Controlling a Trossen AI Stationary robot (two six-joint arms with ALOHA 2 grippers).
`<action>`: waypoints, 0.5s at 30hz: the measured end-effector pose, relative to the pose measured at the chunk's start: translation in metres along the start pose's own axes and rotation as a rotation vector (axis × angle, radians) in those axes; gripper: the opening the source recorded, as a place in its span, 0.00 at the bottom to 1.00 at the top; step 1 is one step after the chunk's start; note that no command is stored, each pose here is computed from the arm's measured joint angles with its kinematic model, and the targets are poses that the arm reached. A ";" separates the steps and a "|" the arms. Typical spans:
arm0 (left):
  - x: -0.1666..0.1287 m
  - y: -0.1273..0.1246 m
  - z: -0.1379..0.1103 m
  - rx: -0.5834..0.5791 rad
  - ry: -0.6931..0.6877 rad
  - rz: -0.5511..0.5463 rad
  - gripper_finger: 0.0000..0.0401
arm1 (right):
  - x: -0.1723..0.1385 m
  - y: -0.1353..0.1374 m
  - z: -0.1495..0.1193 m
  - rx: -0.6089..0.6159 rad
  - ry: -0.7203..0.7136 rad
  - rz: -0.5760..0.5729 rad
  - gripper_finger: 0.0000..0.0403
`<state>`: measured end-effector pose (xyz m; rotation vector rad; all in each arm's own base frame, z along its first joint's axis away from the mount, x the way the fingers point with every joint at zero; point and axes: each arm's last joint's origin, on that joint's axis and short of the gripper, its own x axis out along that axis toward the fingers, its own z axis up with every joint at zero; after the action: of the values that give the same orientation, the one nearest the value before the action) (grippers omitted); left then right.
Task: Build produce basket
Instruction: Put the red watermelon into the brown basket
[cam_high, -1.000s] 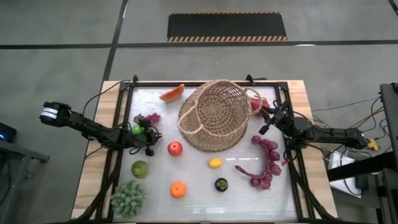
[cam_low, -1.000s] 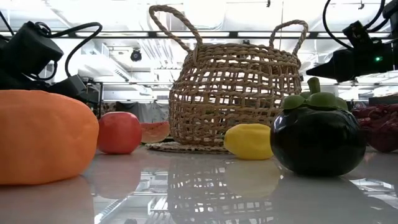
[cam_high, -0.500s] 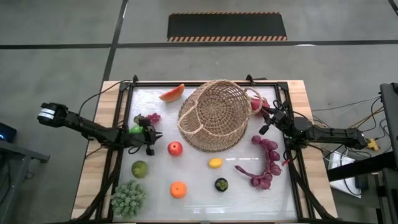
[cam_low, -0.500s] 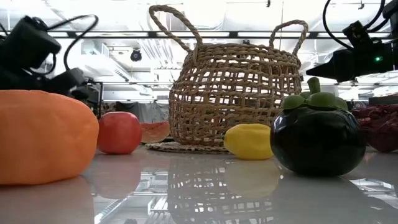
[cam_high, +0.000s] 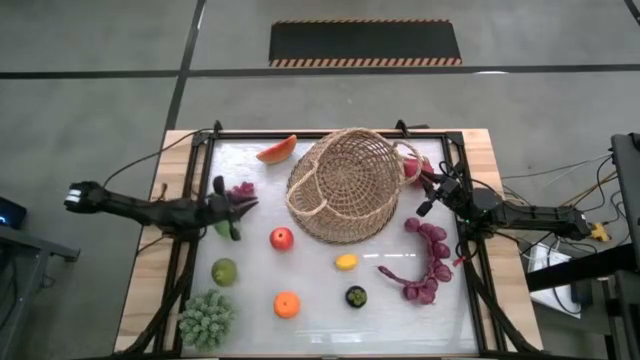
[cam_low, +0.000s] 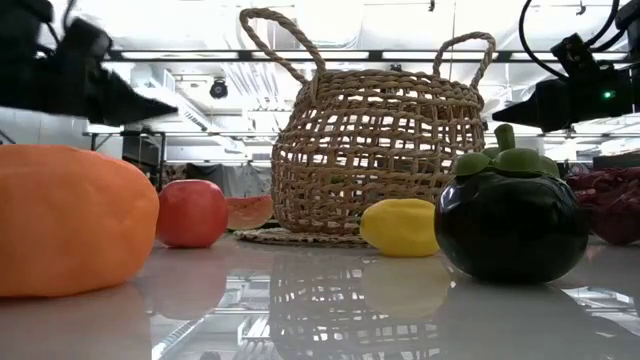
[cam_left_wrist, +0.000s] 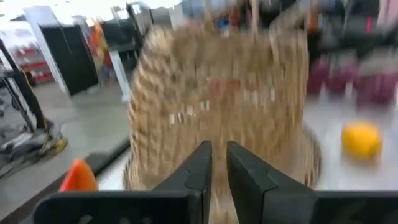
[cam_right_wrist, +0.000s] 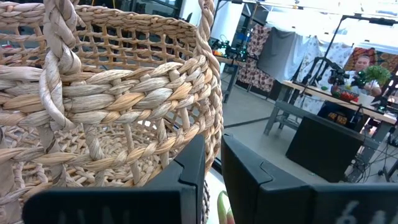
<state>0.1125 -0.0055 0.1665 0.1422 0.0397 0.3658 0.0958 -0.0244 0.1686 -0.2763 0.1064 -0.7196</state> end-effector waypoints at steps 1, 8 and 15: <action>-0.002 0.001 0.003 -0.017 -0.026 0.004 0.08 | 0.000 0.000 0.000 0.000 0.000 0.000 0.11; -0.009 0.007 0.012 -0.079 -0.127 0.018 0.08 | 0.000 0.000 0.000 0.000 0.000 -0.001 0.11; -0.010 0.008 0.012 -0.085 -0.136 0.019 0.08 | 0.000 0.000 0.000 0.000 0.000 0.000 0.11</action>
<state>0.1013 -0.0034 0.1801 0.0833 -0.1117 0.3759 0.0958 -0.0244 0.1686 -0.2764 0.1066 -0.7198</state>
